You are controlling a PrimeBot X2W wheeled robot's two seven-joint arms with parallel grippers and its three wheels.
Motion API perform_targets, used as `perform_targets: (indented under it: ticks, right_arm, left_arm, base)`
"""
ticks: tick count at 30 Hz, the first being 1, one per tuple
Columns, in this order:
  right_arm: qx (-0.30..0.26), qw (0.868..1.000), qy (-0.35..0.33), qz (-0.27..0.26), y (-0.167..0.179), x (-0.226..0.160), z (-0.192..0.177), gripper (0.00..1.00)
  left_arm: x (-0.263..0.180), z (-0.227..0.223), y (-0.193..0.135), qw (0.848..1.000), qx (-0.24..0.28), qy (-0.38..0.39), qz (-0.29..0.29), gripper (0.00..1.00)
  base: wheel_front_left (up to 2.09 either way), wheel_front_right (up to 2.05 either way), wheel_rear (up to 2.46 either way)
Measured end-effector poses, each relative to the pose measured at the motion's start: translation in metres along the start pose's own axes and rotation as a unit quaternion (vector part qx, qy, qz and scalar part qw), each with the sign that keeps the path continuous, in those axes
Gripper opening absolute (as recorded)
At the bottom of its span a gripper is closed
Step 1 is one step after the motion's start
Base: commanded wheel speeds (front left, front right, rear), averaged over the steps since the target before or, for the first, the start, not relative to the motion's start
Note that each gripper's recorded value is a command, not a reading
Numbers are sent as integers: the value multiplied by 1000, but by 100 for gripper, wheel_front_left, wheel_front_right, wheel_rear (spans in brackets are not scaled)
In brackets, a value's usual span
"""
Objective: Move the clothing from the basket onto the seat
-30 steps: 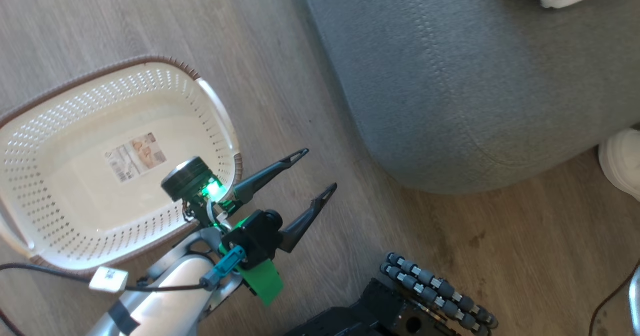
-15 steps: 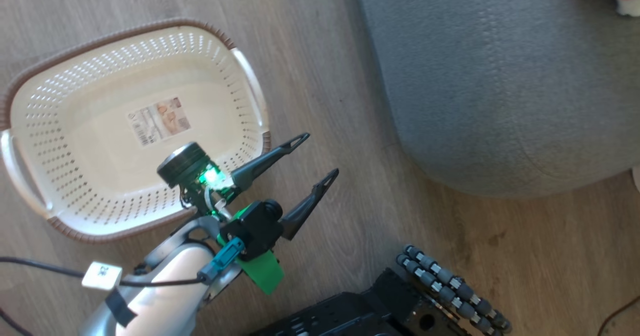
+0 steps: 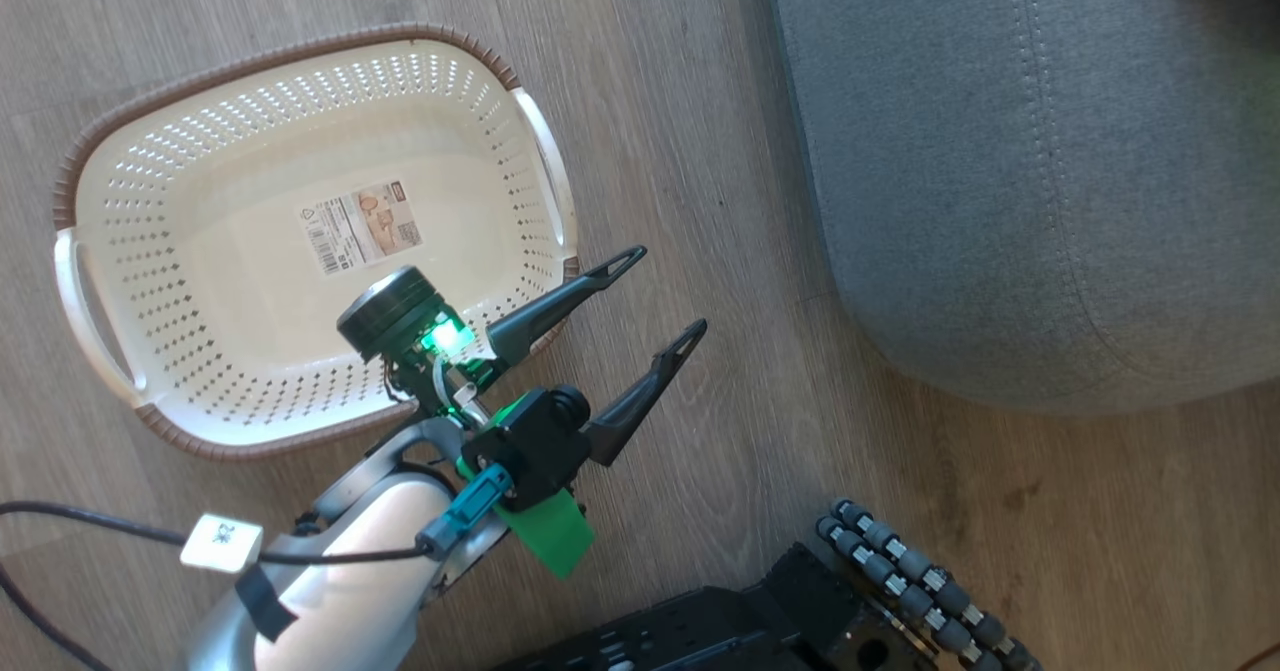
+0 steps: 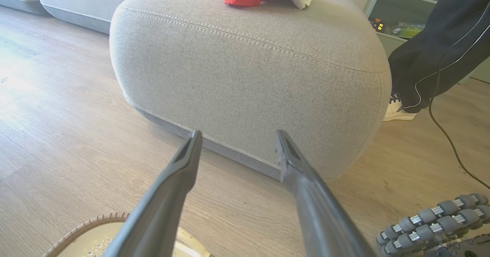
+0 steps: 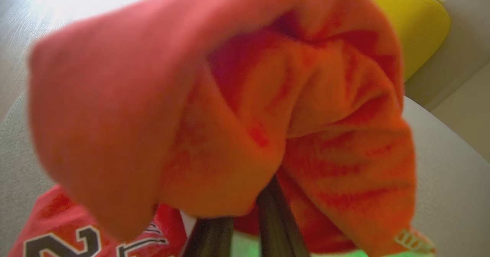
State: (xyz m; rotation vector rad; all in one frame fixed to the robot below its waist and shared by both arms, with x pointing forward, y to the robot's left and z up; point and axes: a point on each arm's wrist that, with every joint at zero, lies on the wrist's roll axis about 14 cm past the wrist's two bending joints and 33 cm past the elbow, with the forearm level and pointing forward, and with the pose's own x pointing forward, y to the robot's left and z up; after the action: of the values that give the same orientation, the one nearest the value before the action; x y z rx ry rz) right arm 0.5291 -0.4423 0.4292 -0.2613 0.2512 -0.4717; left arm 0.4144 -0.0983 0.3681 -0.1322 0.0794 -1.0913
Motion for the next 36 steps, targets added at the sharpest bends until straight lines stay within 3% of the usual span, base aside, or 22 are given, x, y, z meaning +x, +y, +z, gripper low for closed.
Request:
perform_targets:
  ticks: [5, 6, 7, 16, 22, 30, 36]
  right_arm:
    - [-4, 1000, 16, 7, 3, -7, -10, 0]
    - [-3, 1000, 16, 6, 2, -9, -10, 29]
    - [-1, 1000, 16, 5, 1, -10, -9, 100]
    - [-13, 1000, 23, -5, -23, -25, 2, 100]
    - [-18, 997, 71, 11, -31, -50, -11, 100]
    - [-28, 1000, 9, -3, -73, -70, 49, 100]
    - [-3, 997, -76, -23, -103, -91, 104, 100]
  left_arm:
    - [2, 4, -2, 1000, 3, -4, -3, 100]
    - [2, 5, -3, 1000, 4, -5, -4, 100]
    - [3, 6, -4, 1000, 5, -5, -5, 100]
    - [10, 37, -19, 999, 19, -29, -14, 100]
    - [11, 71, -35, 998, 37, -52, -16, 100]
    - [0, 109, -67, 995, 62, -71, -18, 100]
    - [-11, 133, -85, 993, 80, -86, 1, 100]
  base:
    - [0, 0, 0]
    - [0, 0, 0]
    - [0, 0, 0]
    - [0, 0, 0]
    - [0, 0, 0]
    - [0, 0, 0]
    - [0, 0, 0]
